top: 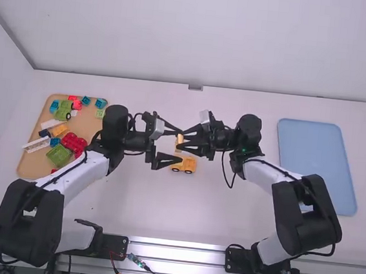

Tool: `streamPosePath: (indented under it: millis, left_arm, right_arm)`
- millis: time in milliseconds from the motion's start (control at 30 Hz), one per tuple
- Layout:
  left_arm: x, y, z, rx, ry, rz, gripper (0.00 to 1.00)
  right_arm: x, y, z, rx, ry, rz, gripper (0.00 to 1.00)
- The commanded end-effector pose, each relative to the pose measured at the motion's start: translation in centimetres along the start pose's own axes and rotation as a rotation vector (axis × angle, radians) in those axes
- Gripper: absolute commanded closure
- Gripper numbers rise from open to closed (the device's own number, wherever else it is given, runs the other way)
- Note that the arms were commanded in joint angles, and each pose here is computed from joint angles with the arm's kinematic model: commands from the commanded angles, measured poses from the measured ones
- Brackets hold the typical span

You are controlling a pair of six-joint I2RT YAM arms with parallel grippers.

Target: Assemble lego blocks to make yellow taxi

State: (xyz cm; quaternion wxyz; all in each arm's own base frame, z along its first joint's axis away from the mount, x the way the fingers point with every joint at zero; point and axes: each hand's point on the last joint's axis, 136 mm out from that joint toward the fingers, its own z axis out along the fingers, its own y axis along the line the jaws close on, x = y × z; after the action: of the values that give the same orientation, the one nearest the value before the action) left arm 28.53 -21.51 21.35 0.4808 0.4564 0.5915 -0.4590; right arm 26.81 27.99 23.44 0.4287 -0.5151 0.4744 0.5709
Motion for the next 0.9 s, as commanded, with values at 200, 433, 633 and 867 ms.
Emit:
streamPosePath:
  millis: [200,433,633,867]
  left_arm:
    - [1.2,2.1,-0.7,-0.121,0.033,-0.117,0.01]
    - [2.0,3.4,-0.9,-0.203,0.063,-0.146,0.01]
    - [1.7,3.8,-1.0,-0.218,0.077,-0.164,0.01]
    - [2.2,5.4,-1.5,-0.310,0.142,-0.175,0.01]
  right_arm:
    - [-0.3,-2.0,-2.4,0.073,-0.003,0.021,0.81]
    - [0.5,-4.5,-5.2,0.204,-0.001,0.072,0.84]
    - [1.2,-6.6,-6.7,0.294,0.031,0.110,0.86]
    - [3.6,-9.8,-8.3,0.477,0.238,0.181,0.87]
